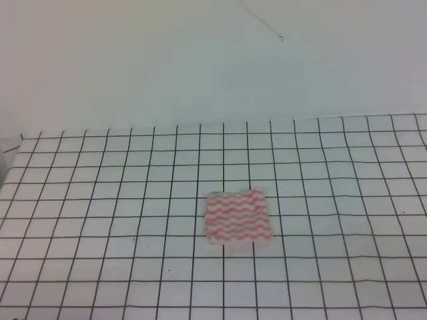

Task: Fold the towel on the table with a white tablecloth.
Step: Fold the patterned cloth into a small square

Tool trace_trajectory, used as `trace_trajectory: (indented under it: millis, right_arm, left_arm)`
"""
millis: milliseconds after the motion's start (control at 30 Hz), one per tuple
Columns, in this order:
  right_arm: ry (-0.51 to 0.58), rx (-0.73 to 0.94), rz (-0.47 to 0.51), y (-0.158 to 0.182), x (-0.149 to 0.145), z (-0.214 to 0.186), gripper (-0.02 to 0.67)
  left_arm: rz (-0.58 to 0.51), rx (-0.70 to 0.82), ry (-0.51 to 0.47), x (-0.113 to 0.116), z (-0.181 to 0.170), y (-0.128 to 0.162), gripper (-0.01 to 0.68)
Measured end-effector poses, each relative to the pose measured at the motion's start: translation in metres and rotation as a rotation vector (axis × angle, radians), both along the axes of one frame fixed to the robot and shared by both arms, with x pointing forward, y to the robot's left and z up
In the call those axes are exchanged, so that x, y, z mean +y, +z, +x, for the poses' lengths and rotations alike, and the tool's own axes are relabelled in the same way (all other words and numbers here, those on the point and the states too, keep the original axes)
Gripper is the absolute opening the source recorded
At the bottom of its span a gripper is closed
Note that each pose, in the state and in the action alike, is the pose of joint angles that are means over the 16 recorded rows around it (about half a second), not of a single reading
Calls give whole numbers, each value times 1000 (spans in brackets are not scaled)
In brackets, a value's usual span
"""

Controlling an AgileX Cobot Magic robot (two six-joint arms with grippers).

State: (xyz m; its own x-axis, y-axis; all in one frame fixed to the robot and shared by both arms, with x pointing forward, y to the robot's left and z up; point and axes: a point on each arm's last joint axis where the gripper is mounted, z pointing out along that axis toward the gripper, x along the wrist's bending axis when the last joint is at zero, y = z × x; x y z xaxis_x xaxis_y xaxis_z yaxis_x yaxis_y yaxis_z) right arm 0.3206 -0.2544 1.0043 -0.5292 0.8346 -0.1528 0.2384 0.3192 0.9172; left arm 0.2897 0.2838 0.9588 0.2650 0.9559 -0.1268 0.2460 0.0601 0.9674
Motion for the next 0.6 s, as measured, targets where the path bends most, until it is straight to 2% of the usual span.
trace_trajectory:
  millis: [200,600]
  right_arm:
    - [-83,-42,26,-12,-11,-9,0]
    - [-372,-130,90,-41,-34,-26,0]
  left_arm:
    - [5,-1,-1,0,0,0,-2]
    - [12,-4,-2,0,0,0,-2]
